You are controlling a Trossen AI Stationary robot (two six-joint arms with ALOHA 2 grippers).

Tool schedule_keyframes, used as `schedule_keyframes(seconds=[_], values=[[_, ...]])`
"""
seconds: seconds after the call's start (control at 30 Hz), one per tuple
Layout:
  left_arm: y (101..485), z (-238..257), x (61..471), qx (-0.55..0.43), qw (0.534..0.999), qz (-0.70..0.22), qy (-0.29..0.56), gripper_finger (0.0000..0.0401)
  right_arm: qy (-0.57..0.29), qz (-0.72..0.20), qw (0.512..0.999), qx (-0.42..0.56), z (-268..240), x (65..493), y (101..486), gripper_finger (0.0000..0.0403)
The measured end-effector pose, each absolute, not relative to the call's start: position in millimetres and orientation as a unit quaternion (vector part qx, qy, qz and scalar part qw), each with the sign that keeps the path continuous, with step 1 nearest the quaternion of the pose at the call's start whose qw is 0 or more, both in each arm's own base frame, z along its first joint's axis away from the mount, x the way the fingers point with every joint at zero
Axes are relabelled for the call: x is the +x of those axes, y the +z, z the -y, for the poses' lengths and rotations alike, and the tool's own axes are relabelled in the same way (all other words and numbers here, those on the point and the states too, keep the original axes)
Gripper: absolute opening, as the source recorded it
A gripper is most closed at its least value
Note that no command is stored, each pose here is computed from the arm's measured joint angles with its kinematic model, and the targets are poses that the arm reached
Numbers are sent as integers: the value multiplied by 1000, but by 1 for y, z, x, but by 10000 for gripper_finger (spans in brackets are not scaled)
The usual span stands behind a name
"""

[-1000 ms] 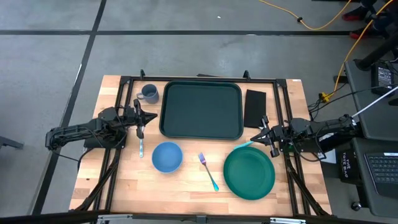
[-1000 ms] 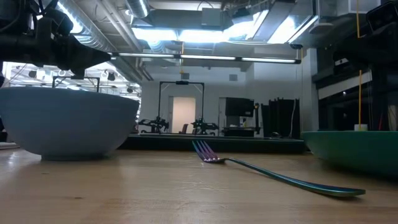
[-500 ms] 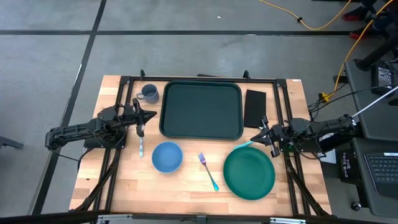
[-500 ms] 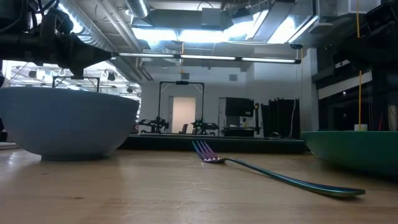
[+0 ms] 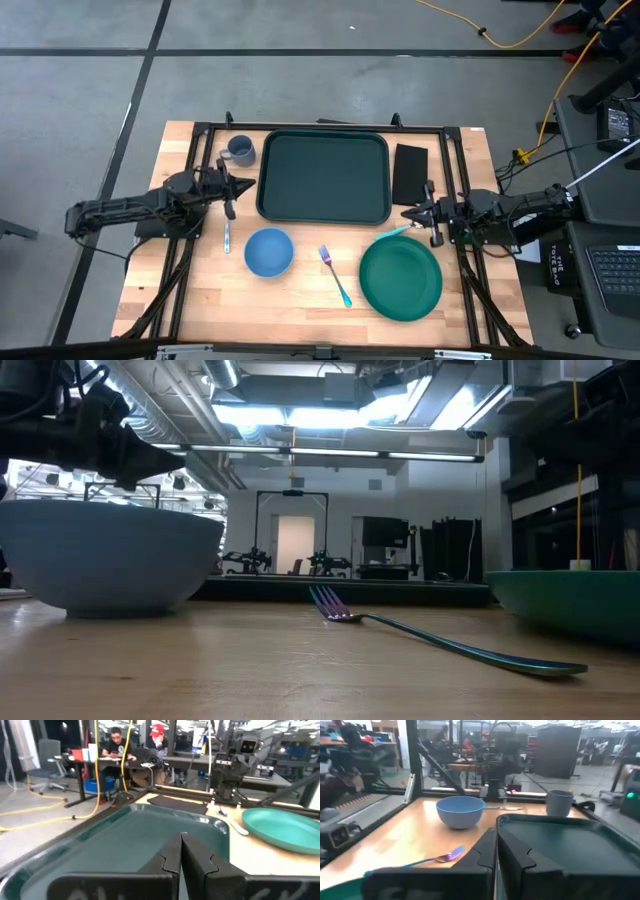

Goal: Set up tray
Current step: Put the purple cup on top of the black tray

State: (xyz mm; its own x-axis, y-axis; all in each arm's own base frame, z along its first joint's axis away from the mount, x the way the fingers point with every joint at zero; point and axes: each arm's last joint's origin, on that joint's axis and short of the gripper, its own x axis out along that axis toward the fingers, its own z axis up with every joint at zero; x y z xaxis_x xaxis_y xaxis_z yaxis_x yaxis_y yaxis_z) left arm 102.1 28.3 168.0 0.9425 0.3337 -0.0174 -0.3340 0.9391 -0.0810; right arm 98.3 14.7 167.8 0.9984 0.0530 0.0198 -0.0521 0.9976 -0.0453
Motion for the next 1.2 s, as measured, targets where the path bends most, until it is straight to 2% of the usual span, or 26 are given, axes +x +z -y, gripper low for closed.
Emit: schedule_keyframes(seconds=[0.17,0.47,0.77,0.97,1.2], values=[[173,-30,107,-54,982,-13,180,3,-4,14,999,-50,-13,98,169,6],[219,-38,129,-64,967,-92,228,3,-42,17,998,-53,-11,98,170,4],[273,-46,149,-89,920,-240,296,3,-87,18,995,-50,-8,98,170,15],[308,-49,158,-101,906,-274,308,3,-87,18,995,-50,-8,98,170,7],[329,-65,169,-103,870,-339,343,4,-87,18,995,-51,-8,98,170,18]])
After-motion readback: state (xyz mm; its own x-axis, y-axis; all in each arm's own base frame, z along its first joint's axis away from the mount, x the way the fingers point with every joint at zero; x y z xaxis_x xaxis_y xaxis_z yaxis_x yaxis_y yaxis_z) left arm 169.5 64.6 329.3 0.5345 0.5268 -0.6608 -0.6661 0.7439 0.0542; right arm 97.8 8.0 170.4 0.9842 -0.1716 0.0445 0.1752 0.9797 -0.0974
